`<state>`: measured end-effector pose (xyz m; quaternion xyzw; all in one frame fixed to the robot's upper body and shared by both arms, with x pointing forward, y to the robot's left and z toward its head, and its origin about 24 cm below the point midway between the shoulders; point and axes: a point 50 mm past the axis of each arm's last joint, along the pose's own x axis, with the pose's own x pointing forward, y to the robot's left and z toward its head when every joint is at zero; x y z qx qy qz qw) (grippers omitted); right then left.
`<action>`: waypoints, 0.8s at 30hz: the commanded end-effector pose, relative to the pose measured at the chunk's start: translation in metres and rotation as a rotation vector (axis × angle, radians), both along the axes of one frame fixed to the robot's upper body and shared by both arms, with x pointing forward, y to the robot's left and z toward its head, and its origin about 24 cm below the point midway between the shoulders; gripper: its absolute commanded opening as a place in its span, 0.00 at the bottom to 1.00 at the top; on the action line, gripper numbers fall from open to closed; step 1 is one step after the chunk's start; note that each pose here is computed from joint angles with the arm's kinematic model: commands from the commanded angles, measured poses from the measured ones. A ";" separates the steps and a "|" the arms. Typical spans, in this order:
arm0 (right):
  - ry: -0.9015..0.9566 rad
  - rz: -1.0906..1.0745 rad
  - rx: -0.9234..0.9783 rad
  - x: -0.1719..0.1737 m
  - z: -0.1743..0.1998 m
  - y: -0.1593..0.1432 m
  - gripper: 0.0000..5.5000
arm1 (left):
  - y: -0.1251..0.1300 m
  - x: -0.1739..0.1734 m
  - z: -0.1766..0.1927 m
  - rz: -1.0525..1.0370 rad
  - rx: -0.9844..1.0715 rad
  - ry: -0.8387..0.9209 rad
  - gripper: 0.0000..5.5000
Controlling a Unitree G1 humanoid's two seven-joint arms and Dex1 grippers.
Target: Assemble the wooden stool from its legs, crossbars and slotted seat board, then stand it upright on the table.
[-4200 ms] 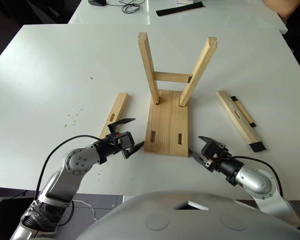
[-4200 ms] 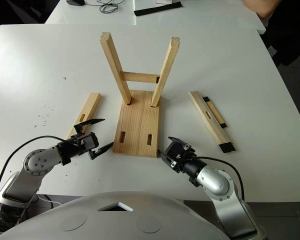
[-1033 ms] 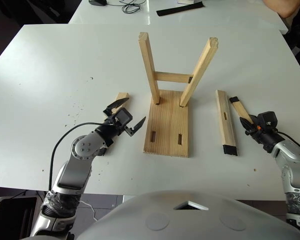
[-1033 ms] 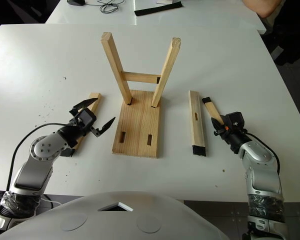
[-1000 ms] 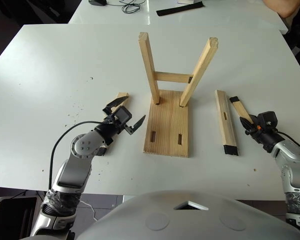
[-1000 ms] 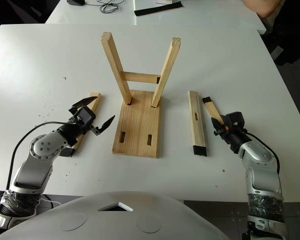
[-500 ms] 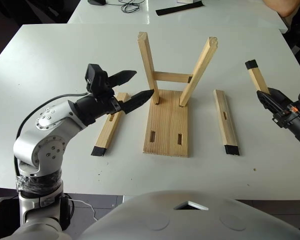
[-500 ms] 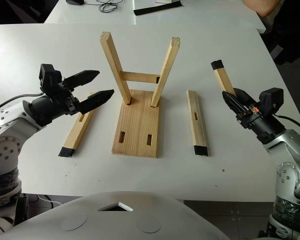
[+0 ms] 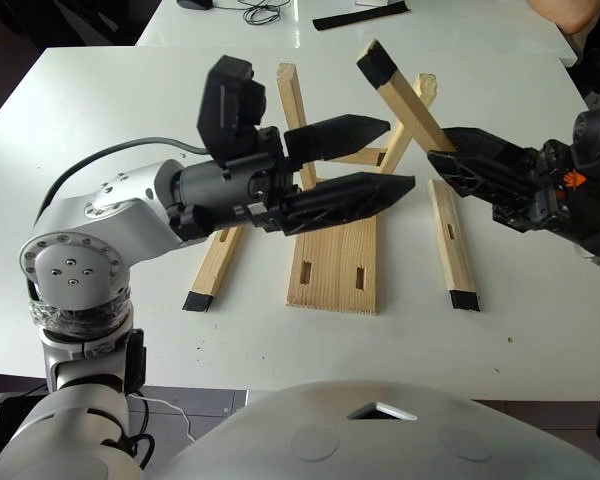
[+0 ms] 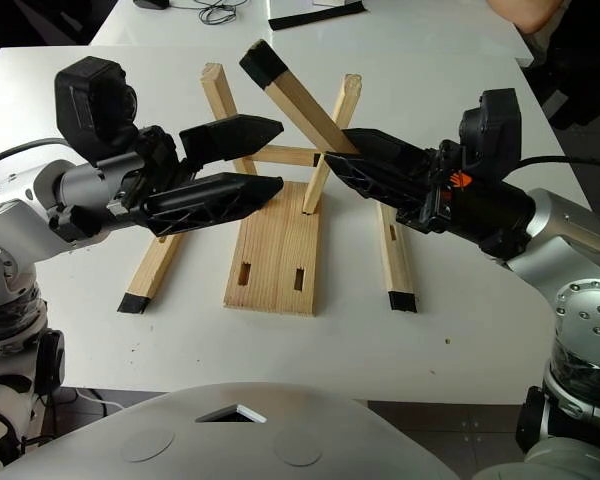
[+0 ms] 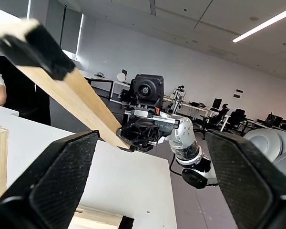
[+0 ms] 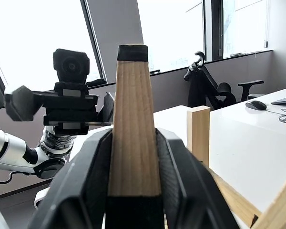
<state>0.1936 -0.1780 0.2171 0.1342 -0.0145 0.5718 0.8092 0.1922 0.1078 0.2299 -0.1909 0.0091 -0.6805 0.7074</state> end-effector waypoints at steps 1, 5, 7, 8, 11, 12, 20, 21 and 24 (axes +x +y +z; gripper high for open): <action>0.004 0.079 0.005 -0.002 0.006 0.007 0.24 | -0.002 -0.001 -0.004 0.001 0.021 -0.008 0.74; 0.032 0.139 -0.022 -0.008 0.001 0.012 0.24 | -0.001 -0.002 -0.003 -0.009 0.000 -0.026 0.74; 0.042 0.155 -0.041 -0.013 -0.005 0.014 0.24 | -0.001 0.001 -0.002 -0.006 -0.009 -0.027 0.74; 0.045 0.156 -0.041 -0.015 -0.007 0.015 0.24 | 0.000 0.002 -0.001 -0.010 -0.014 -0.027 0.74; 0.049 0.162 -0.030 -0.018 -0.010 0.019 0.24 | 0.000 0.004 0.000 -0.020 -0.020 -0.027 0.74; 0.054 0.167 -0.029 -0.019 -0.011 0.020 0.24 | 0.000 0.005 0.000 -0.018 -0.018 -0.029 0.74; 0.061 0.173 -0.051 -0.024 -0.016 0.024 0.24 | 0.003 0.005 -0.004 -0.049 0.027 -0.053 0.74; 0.060 0.176 -0.061 -0.024 -0.016 0.024 0.24 | 0.002 0.005 -0.005 -0.051 0.038 -0.058 0.74; 0.059 0.193 -0.083 -0.023 -0.015 0.022 0.24 | -0.001 0.002 -0.009 -0.060 0.084 -0.090 0.74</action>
